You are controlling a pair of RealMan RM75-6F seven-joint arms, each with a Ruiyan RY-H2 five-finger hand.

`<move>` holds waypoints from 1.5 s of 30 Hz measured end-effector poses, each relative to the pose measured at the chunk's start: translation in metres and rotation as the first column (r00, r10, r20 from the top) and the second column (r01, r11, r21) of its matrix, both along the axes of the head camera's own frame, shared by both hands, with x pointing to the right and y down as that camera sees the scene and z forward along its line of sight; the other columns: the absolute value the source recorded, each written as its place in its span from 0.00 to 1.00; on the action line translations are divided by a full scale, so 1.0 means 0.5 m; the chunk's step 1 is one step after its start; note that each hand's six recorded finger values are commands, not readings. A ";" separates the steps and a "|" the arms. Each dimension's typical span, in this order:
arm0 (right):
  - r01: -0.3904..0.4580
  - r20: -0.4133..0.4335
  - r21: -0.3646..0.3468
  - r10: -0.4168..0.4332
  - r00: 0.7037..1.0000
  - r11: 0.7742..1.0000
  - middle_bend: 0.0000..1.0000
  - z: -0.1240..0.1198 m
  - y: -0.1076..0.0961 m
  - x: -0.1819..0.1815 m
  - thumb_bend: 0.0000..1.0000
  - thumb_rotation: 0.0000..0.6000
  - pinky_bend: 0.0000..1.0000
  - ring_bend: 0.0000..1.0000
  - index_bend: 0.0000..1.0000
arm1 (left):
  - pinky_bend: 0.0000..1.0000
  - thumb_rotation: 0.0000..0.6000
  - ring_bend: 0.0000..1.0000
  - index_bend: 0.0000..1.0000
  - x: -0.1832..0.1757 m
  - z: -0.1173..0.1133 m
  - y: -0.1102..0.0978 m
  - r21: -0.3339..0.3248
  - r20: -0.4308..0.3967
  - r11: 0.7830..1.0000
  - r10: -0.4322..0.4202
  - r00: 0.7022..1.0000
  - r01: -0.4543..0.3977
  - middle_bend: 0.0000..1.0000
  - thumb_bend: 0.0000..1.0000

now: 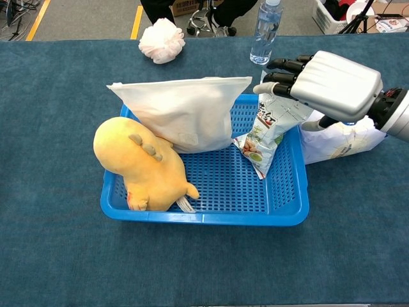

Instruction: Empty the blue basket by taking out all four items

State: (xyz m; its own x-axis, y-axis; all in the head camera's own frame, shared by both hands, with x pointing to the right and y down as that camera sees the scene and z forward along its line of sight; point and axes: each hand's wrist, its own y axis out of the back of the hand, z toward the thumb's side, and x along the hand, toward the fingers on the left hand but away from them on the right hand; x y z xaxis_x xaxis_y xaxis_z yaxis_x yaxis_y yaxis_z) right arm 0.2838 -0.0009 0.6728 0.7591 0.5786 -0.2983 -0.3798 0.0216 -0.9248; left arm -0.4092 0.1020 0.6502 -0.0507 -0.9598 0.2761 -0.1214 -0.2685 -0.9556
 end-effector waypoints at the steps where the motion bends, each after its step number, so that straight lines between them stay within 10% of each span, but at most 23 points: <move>1: -0.001 0.000 0.000 0.001 1.000 1.000 0.32 0.001 0.000 0.000 0.00 1.00 0.39 0.20 0.25 | 0.48 1.00 0.29 0.44 0.000 0.000 0.000 0.001 0.000 1.000 0.000 1.000 0.000 0.42 0.10; 30: -0.037 0.020 0.013 0.037 0.999 0.999 0.65 0.008 -0.009 -0.002 0.01 1.00 0.53 0.52 0.60 | 0.48 1.00 0.29 0.44 0.000 -0.001 0.005 0.003 -0.005 1.000 -0.001 1.000 0.001 0.42 0.10; 45: -0.028 0.078 0.041 0.024 0.997 0.999 0.77 0.001 -0.010 -0.008 0.34 1.00 0.58 0.63 0.74 | 0.48 1.00 0.29 0.44 0.001 -0.002 0.005 0.002 -0.007 1.000 -0.001 1.000 0.001 0.42 0.10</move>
